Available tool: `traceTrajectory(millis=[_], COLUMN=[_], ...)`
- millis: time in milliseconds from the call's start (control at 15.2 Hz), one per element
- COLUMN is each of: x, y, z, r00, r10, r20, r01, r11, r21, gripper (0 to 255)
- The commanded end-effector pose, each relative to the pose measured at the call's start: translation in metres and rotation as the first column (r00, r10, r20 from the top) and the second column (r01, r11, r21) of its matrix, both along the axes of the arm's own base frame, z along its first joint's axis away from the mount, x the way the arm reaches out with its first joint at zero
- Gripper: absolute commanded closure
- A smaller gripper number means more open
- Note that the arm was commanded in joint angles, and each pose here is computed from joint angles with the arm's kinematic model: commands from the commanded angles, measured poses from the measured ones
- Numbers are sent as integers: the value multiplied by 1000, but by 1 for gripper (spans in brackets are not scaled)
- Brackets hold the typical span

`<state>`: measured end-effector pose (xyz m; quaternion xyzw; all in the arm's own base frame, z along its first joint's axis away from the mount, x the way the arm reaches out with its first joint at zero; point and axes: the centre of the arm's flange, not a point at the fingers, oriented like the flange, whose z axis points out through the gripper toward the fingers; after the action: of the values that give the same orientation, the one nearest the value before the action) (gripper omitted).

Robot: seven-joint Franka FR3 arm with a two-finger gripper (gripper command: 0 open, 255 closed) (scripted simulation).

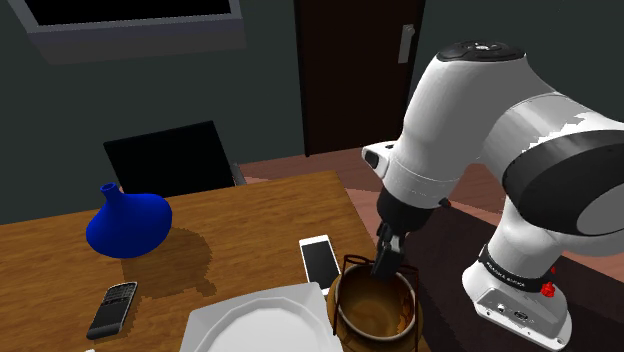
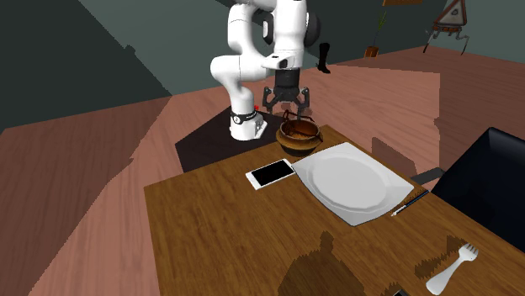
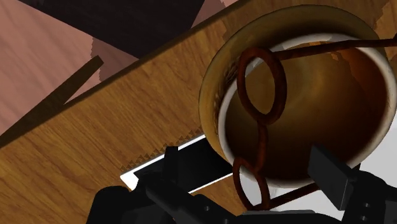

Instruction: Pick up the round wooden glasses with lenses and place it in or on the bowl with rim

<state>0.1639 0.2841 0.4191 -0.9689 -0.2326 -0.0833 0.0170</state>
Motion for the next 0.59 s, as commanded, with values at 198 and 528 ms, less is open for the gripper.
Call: traceTrajectory(millis=[198,528], x=[-5,-5], y=[-2,-2], z=[33,33], r00=[1000,1000], r10=[0,0], r20=[-1,-1], r01=[0,0], r11=[1000,1000], r21=[-1,-1], gripper=[0,0])
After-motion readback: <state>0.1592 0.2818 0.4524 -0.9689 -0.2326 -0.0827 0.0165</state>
